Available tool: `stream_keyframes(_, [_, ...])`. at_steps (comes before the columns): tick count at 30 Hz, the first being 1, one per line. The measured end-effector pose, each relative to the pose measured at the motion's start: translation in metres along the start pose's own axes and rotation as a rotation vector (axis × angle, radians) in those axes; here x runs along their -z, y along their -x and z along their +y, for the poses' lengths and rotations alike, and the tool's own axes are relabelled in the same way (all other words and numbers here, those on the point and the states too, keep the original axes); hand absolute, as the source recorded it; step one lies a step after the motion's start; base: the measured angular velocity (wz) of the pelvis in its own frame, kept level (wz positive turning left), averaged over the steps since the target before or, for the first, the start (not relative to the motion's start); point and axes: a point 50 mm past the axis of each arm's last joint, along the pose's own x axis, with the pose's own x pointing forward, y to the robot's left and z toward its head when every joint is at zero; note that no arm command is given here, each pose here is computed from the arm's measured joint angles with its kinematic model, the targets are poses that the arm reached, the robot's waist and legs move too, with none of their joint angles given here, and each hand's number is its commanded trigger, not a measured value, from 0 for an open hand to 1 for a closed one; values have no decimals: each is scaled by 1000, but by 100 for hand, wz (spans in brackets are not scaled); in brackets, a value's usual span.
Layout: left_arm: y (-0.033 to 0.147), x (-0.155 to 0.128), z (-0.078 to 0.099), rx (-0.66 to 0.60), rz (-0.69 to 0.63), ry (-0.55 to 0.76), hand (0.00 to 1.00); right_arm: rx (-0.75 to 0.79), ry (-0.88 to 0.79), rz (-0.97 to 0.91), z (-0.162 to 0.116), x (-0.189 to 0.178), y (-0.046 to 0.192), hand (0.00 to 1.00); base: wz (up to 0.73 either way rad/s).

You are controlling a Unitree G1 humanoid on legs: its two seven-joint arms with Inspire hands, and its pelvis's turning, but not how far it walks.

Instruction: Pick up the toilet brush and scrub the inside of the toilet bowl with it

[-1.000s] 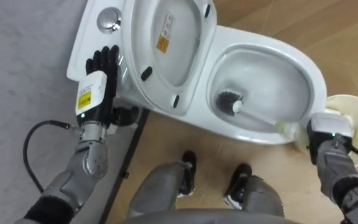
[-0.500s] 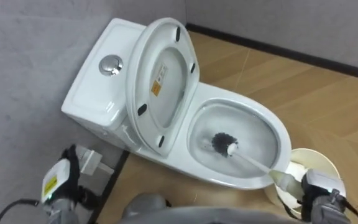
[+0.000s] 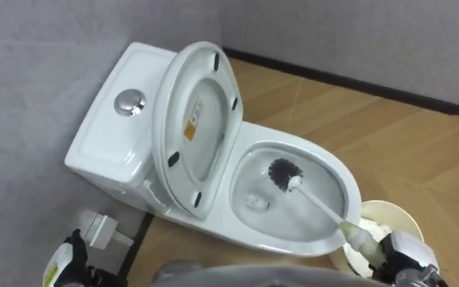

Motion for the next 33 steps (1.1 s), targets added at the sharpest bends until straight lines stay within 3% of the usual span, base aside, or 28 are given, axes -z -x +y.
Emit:
stream_keyframes(13, [-9,-3,-5,-11,87,179,0,288,-426,133,-13,2,3,100,-27])
stream_keyframes(23, [-6,9,-7,-13,134,199,0,263,-536,301,10,27,19,100,-10])
stream_keyframes(24, [-6,8,-7,-12,136,198,0,254,-543,311,13,27,19,96,0])
stream_keyframes(25, [-6,8,-8,-8,139,196,0,245,-542,321,15,28,20,58,0])
stream_keyframes(26, [-6,8,-8,-6,139,194,0,242,-541,324,16,28,21,2,0])
stream_keyframes(33, [-7,10,-11,6,156,186,0,232,-569,356,20,30,23,0,-3])
